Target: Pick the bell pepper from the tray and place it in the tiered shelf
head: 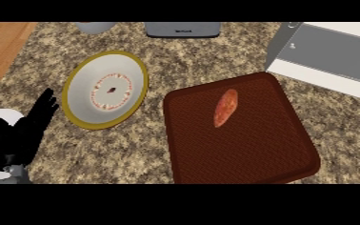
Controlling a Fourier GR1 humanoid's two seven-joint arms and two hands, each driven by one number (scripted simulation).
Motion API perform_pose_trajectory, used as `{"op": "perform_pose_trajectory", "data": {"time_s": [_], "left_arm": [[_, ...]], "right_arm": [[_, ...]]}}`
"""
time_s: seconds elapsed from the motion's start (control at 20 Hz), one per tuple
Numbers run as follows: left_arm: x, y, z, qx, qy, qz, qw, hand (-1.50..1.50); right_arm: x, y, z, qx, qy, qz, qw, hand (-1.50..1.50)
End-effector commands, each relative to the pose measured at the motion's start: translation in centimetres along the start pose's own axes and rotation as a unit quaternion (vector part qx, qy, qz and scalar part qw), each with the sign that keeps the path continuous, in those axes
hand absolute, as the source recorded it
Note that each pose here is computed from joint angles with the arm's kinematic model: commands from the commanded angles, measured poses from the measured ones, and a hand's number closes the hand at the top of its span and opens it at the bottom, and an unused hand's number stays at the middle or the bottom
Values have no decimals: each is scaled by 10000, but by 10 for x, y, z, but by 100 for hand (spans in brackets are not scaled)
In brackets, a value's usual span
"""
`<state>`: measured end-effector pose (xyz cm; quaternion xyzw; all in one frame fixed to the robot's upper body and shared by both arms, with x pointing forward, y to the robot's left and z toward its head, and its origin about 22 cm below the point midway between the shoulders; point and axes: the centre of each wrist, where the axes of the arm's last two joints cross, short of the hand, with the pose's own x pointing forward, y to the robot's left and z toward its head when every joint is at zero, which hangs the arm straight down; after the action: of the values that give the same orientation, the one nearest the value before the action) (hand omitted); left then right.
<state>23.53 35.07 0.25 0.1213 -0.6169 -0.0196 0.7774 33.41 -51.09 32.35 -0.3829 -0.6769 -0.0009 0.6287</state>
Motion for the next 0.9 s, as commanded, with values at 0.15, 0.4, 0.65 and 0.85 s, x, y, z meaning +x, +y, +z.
{"op": "perform_pose_trajectory", "data": {"time_s": [0.15, 0.4, 0.65, 0.85], "left_arm": [[-15, 1, 13, 94, 10, 12, 10000, 0], [-7, 10, 0, 106, 91, -4, 9999, 0], [-18, 21, 17, 138, 50, 99, 9998, 0], [-8, 19, 14, 230, 97, 75, 9997, 0]], "right_arm": [[5, -93, 29, -384, -152, -642, 9971, -150], [11, -190, 75, -800, 97, -451, 9957, -150], [-2, -240, 113, -563, 425, -62, 9975, -150], [0, -278, 146, -527, 324, -181, 9979, -150]]}}
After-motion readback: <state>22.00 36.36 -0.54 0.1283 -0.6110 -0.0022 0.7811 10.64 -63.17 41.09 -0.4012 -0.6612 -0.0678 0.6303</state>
